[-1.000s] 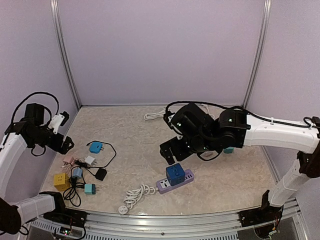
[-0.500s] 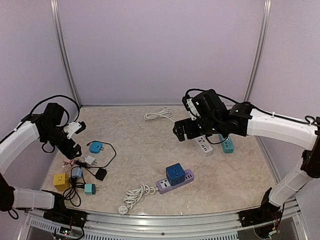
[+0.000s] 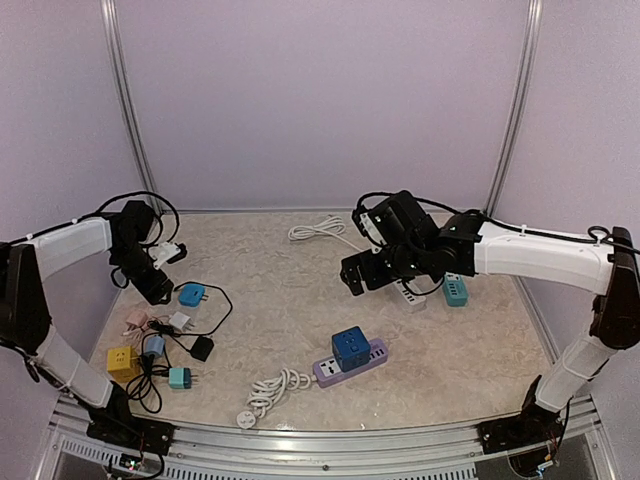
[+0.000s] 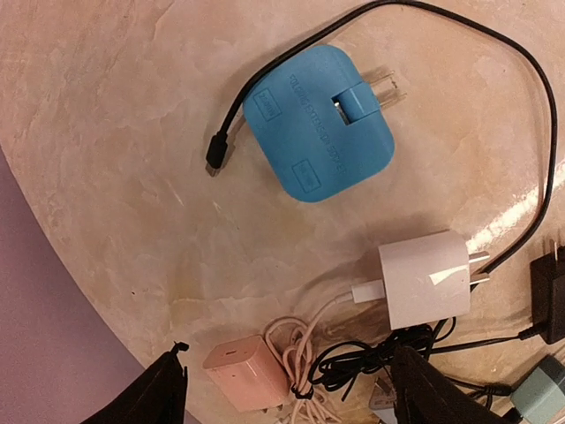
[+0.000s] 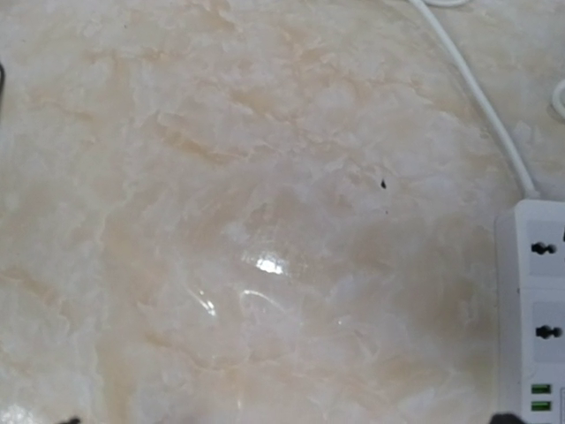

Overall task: Insert the plug
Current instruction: Pick up the plug from the center of the board, then adjust the plug.

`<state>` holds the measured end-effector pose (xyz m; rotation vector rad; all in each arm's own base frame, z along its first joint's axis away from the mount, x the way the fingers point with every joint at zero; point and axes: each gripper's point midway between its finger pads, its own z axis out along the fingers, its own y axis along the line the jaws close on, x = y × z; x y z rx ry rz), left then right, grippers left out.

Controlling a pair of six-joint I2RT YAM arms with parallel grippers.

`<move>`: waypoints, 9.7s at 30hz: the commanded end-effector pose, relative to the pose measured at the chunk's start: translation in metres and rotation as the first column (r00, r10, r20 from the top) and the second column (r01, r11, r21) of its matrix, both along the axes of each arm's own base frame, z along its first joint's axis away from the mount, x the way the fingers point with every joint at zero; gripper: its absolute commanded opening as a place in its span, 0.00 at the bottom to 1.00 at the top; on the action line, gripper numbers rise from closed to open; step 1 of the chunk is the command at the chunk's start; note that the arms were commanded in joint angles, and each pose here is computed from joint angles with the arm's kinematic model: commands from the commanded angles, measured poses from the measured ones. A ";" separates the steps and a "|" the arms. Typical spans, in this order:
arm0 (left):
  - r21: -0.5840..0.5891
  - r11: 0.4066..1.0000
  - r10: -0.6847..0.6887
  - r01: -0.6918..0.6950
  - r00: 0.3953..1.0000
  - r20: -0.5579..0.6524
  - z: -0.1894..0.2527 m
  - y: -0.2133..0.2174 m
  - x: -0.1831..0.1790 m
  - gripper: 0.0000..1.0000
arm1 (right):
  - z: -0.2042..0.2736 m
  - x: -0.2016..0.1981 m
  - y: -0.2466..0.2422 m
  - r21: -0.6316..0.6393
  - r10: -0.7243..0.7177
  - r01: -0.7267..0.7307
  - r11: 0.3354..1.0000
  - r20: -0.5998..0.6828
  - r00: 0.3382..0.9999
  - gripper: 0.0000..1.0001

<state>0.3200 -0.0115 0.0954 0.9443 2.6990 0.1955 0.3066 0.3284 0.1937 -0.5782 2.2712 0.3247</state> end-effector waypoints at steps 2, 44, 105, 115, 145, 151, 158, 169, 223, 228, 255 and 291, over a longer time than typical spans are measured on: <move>-0.093 0.980 -0.180 0.176 0.982 -0.047 -0.004 -0.026 -0.023 0.77 | -0.012 0.000 -0.005 -0.030 -0.002 0.001 1.000 -0.022 1.000 1.00; 0.004 0.642 -0.766 0.766 0.642 -0.020 -0.054 -0.113 -0.090 0.83 | -0.027 -0.008 0.015 0.024 0.032 -0.030 0.999 -0.126 0.991 1.00; -0.642 0.375 -0.675 0.669 0.672 0.306 0.173 -0.203 -0.134 0.00 | 0.155 -0.109 0.082 -0.245 0.682 -0.722 0.647 0.610 0.404 1.00; -0.665 0.200 -0.837 0.720 0.479 0.267 0.177 -0.202 -0.202 0.00 | 0.136 -0.168 0.148 -0.707 0.818 -0.650 0.279 0.529 -0.224 1.00; -0.644 0.301 -0.835 0.703 0.521 0.178 0.151 -0.214 -0.184 0.00 | 0.079 -0.174 0.235 -0.864 0.871 -0.500 0.062 0.291 -0.395 0.50; -0.638 0.313 -0.836 0.704 0.522 0.165 0.148 -0.213 -0.182 0.00 | 0.076 -0.166 0.241 -0.876 0.884 -0.477 0.076 0.280 -0.374 0.21; -0.634 0.316 -0.842 0.706 0.516 0.155 0.147 -0.213 -0.183 0.00 | 0.081 -0.159 0.242 -0.868 0.894 -0.481 0.122 0.306 -0.326 0.00; -0.449 0.472 -0.741 0.759 0.617 0.265 0.201 -0.184 -0.143 0.99 | 0.170 -0.128 0.206 -0.250 0.802 -0.897 0.364 0.575 0.165 0.00; -0.614 0.322 -0.539 0.721 0.673 0.507 0.307 -0.255 -0.135 0.39 | 0.233 -0.128 0.197 0.488 0.507 -0.827 0.278 0.657 0.558 0.00; -0.621 0.306 -0.545 0.722 0.668 0.507 0.308 -0.256 -0.138 0.33 | 0.230 -0.127 0.198 0.486 0.508 -0.825 0.286 0.653 0.561 0.00; -0.488 0.587 -0.420 0.646 0.758 0.499 0.274 -0.238 -0.084 0.00 | 0.229 -0.087 0.193 0.578 0.327 -0.596 0.557 0.507 0.797 0.78; -0.412 0.680 -0.371 0.606 0.769 0.521 0.268 -0.233 -0.065 0.00 | 0.174 -0.046 0.216 0.528 0.133 -0.292 0.797 0.319 0.939 0.00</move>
